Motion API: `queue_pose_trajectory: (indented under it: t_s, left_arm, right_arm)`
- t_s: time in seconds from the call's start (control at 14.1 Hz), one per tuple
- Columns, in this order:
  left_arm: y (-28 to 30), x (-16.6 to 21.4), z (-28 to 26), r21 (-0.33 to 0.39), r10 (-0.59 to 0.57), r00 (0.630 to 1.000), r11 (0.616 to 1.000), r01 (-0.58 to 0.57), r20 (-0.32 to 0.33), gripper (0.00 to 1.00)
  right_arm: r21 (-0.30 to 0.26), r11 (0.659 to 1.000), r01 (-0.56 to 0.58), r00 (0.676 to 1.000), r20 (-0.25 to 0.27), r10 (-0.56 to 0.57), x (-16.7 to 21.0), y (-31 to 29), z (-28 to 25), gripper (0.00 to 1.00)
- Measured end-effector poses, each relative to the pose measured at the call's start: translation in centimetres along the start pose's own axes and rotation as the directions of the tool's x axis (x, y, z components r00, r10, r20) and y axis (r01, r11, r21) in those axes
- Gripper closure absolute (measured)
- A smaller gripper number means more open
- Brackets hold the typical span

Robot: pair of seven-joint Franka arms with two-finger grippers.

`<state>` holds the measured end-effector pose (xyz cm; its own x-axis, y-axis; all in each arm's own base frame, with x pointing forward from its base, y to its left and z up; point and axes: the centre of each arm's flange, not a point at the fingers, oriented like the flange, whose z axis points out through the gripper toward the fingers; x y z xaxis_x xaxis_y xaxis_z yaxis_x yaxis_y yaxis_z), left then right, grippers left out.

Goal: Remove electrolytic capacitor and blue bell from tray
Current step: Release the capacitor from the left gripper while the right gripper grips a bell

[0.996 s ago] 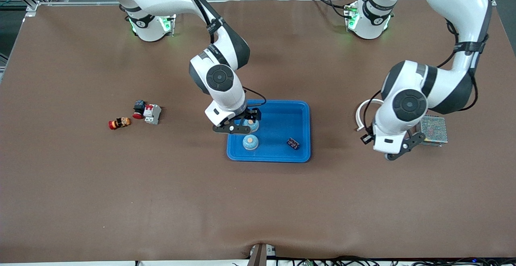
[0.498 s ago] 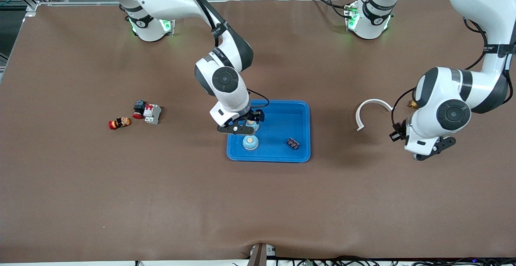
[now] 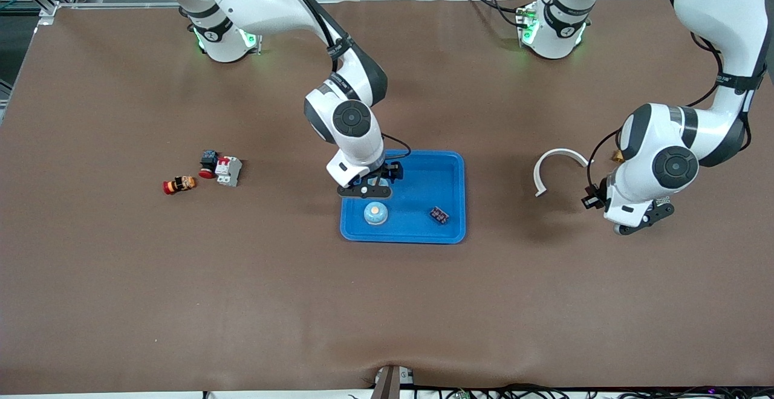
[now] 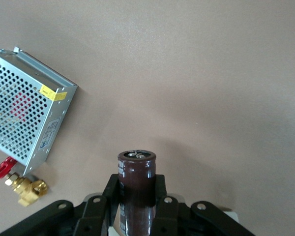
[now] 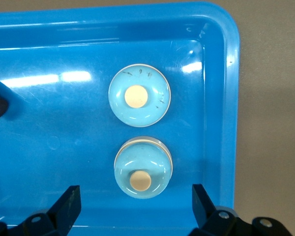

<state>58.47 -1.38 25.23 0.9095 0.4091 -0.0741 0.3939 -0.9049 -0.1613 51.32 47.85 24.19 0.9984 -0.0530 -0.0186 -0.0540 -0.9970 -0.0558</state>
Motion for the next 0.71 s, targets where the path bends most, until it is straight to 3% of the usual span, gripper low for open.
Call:
queue_pose_trajectory:
  t_s: [0.21, 0.71]
  left_arm:
    - [-2.2, 0.3, 1.8, -0.033, 0.014, 1.0, 0.999, -0.014, -0.017, 0.67]
    - [-2.5, -0.8, 4.5, -0.04, 0.021, 1.0, 0.999, -0.021, 0.009, 0.67]
  right_arm:
    - [-0.013, 1.0, 0.014, 1.0, -0.006, -0.014, -0.2, 0.0, 0.7, 0.0]
    - [-0.014, 0.999, 0.033, 0.999, -0.011, -0.033, -1.1, -0.7, 2.5, 0.0]
